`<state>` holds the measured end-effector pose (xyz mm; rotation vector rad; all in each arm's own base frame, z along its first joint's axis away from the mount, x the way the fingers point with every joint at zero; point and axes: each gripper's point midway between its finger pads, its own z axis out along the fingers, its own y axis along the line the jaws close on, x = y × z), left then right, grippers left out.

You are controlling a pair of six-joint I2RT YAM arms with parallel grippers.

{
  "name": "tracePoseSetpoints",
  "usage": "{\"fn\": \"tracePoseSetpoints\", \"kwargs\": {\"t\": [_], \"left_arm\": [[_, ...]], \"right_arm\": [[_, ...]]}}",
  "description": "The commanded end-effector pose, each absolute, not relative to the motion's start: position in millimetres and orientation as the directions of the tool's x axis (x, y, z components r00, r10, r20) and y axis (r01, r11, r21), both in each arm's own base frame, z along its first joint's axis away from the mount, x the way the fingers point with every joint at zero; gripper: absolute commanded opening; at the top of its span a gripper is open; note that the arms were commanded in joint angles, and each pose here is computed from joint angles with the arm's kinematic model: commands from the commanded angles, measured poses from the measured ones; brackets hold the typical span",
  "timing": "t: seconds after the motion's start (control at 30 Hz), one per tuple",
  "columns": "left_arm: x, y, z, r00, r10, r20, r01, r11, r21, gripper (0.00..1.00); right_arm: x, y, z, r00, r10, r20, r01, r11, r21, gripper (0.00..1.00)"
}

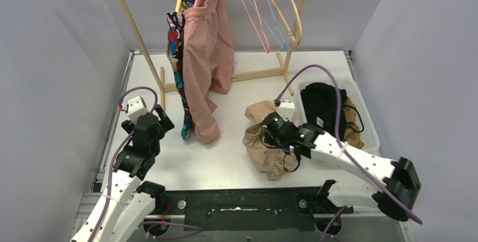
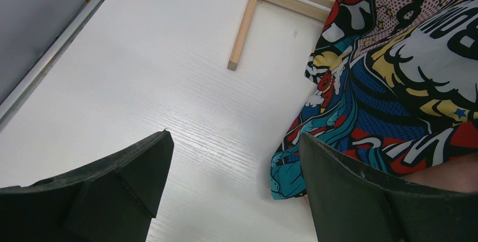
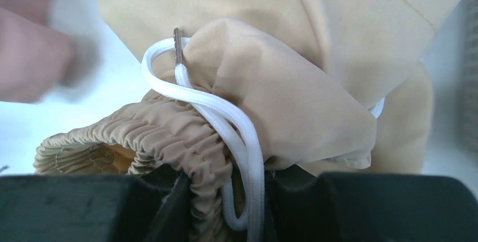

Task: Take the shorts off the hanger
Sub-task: Pick up the shorts at the center of the board, then place the shorts in the basket.

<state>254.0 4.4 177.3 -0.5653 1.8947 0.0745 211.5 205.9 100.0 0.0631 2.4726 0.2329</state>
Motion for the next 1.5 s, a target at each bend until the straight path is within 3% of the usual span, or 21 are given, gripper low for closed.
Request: {"fn": "tracePoseSetpoints", "kwargs": {"t": [0.0,0.23,0.53,0.7,0.93,1.03,1.23,1.47], "left_arm": [[261.3,2.0,194.5,-0.226,-0.355,-0.907,-0.391,0.886,-0.249,0.82],[261.6,2.2,195.2,-0.222,-0.356,-0.908,-0.39,0.886,-0.252,0.82],[262.1,0.7,194.5,-0.228,-0.355,-0.907,-0.383,0.889,-0.251,0.82],[261.9,0.9,194.7,-0.228,-0.354,-0.907,-0.385,0.889,-0.25,0.82],[261.5,2.0,195.1,-0.225,-0.354,-0.908,-0.39,0.886,-0.25,0.82],[261.6,1.5,195.2,-0.225,-0.355,-0.908,-0.388,0.887,-0.25,0.82],[261.9,1.3,195.7,-0.223,-0.355,-0.908,-0.385,0.887,-0.253,0.82],[261.3,1.3,195.7,-0.224,-0.354,-0.908,-0.385,0.888,-0.252,0.82]], "right_arm": [[242.4,162.2,223.3,-0.525,0.253,-0.813,0.09,0.966,0.243,0.0],[225.7,91.4,285.6,-0.361,0.343,-0.867,0.254,0.931,0.263,0.0],[237.4,32.7,292.7,-0.323,0.291,-0.901,0.423,0.895,0.137,0.0],[277.2,12.0,285.4,-0.387,0.319,-0.866,0.371,0.913,0.17,0.0],[333.8,-14.8,271.1,-0.507,0.414,-0.756,0.217,0.91,0.353,0.01],[350.5,-25.3,253.9,-0.569,0.45,-0.688,0.194,0.887,0.42,0.03],[369.6,-51.3,170.1,-0.684,0.445,-0.578,0.313,0.895,0.318,0.03],[339.7,-54.9,35.9,-0.834,0.427,-0.35,0.411,0.903,0.122,0.05]]}}
